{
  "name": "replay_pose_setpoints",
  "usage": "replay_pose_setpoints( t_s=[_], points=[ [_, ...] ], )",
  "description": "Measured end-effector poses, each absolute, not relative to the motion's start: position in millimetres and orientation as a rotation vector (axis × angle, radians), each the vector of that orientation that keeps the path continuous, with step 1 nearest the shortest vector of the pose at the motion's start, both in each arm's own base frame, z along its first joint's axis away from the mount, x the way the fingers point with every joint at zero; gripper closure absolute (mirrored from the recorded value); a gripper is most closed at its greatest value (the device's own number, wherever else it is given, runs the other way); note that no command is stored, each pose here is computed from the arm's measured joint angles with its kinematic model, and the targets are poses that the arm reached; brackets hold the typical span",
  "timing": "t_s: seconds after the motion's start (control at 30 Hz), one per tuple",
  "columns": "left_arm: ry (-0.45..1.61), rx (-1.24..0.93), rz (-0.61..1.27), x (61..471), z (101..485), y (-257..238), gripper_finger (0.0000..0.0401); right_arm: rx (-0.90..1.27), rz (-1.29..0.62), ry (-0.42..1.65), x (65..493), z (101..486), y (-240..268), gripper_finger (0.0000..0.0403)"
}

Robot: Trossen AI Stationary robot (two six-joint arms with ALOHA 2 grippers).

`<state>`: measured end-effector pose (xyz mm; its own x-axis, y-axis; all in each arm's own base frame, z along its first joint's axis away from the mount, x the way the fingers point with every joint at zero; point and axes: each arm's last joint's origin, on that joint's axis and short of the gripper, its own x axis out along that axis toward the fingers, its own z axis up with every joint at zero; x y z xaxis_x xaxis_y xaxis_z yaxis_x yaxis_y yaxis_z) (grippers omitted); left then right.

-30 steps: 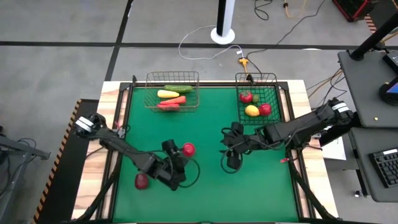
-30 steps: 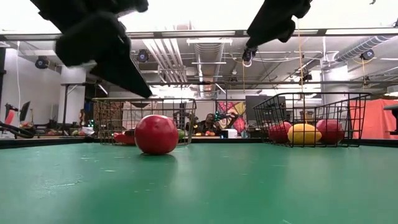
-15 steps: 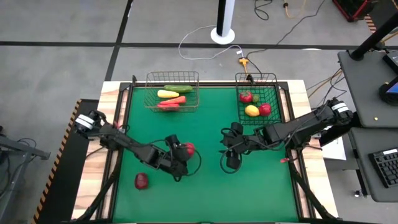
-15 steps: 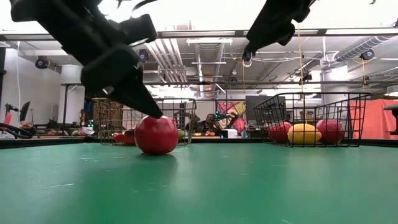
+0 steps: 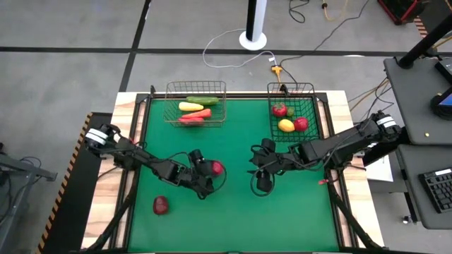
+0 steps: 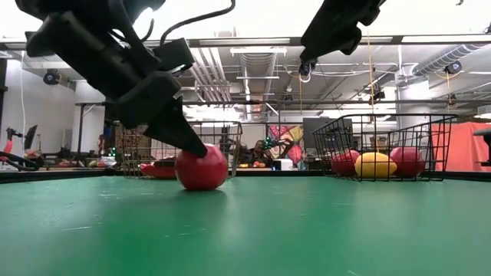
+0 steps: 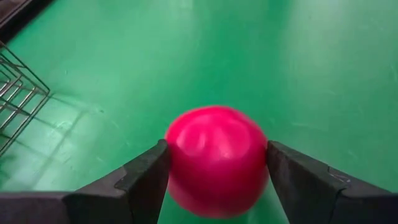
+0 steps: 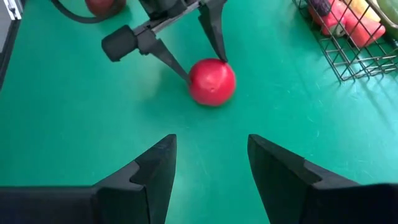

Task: Sort produce into baskets
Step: Put the red tomato into the black wire basket

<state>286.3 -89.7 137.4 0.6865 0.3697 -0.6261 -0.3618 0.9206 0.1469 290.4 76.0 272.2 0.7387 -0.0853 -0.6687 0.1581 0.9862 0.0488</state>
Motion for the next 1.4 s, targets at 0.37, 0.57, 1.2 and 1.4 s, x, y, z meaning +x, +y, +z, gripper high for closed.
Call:
replay_pose_setpoints(
  t_s=[0.37, 0.57, 1.2, 1.4],
  points=[
    [0.669, -0.020, 0.405, 287.5, 135.4, -85.3, 0.0156, 0.109, -0.135, 0.726, 290.6, 272.2, 76.0, 0.0213],
    [0.671, -0.020, 0.399, 288.7, 136.5, -86.1, 0.0156, 0.109, -0.136, 0.726, 290.6, 272.2, 76.0, 0.0213],
    [0.697, 0.045, 0.403, 287.6, 135.3, -85.4, 0.0035, 0.108, -0.141, 0.724, 290.7, 272.1, 75.9, 0.0213],
    [0.702, 0.041, 0.393, 287.9, 135.1, -84.8, 0.0034, 0.111, -0.143, 0.724, 290.7, 272.0, 75.8, 0.0213]
  ],
)
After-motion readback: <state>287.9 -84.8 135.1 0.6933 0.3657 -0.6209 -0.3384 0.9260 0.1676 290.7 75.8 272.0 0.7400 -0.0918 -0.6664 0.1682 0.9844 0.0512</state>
